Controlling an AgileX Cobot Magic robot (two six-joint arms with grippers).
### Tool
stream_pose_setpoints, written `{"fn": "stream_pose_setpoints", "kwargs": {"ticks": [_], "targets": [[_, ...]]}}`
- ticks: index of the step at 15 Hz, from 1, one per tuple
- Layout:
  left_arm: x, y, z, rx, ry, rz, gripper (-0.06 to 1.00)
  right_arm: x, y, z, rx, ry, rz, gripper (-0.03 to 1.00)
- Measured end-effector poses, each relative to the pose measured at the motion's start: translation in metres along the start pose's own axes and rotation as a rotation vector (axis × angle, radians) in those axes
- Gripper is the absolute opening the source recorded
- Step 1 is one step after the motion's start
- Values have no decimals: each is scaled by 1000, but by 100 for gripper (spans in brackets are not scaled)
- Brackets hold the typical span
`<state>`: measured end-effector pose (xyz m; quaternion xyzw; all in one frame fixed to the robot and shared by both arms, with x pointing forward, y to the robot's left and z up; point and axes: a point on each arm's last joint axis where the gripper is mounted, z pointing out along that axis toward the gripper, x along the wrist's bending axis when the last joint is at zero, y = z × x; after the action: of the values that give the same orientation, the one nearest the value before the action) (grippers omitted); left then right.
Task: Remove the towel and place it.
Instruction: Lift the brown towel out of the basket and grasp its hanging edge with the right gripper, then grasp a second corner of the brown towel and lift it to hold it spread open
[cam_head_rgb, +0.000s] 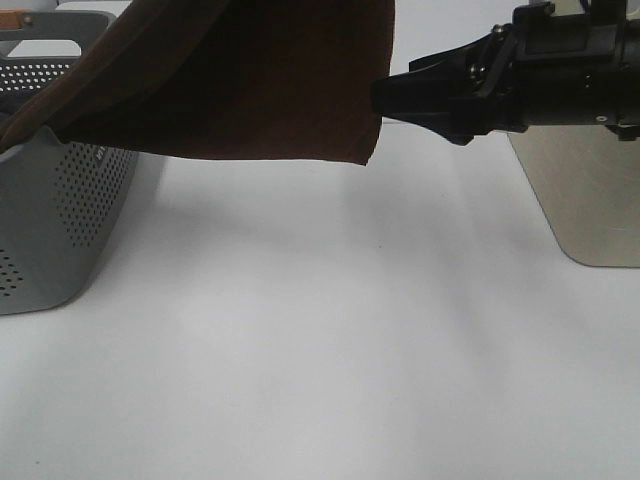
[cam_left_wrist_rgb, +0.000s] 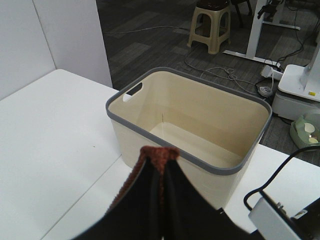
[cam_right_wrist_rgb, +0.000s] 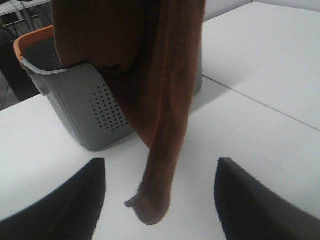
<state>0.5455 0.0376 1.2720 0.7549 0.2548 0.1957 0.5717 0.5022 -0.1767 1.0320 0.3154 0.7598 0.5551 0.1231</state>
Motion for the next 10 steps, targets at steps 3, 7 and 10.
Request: {"fn": "stream_pose_setpoints", "kwargs": {"ticks": [3, 7, 10], "targets": [[1, 3, 0, -30, 9, -1, 0, -8, -8, 19, 19, 71, 19, 60], [1, 4, 1, -51, 13, -6, 0, -15, -6, 32, 17, 102, 15, 56], [3, -1, 10, -34, 10, -12, 0, -17, -5, 34, 14, 103, 14, 32]]}}
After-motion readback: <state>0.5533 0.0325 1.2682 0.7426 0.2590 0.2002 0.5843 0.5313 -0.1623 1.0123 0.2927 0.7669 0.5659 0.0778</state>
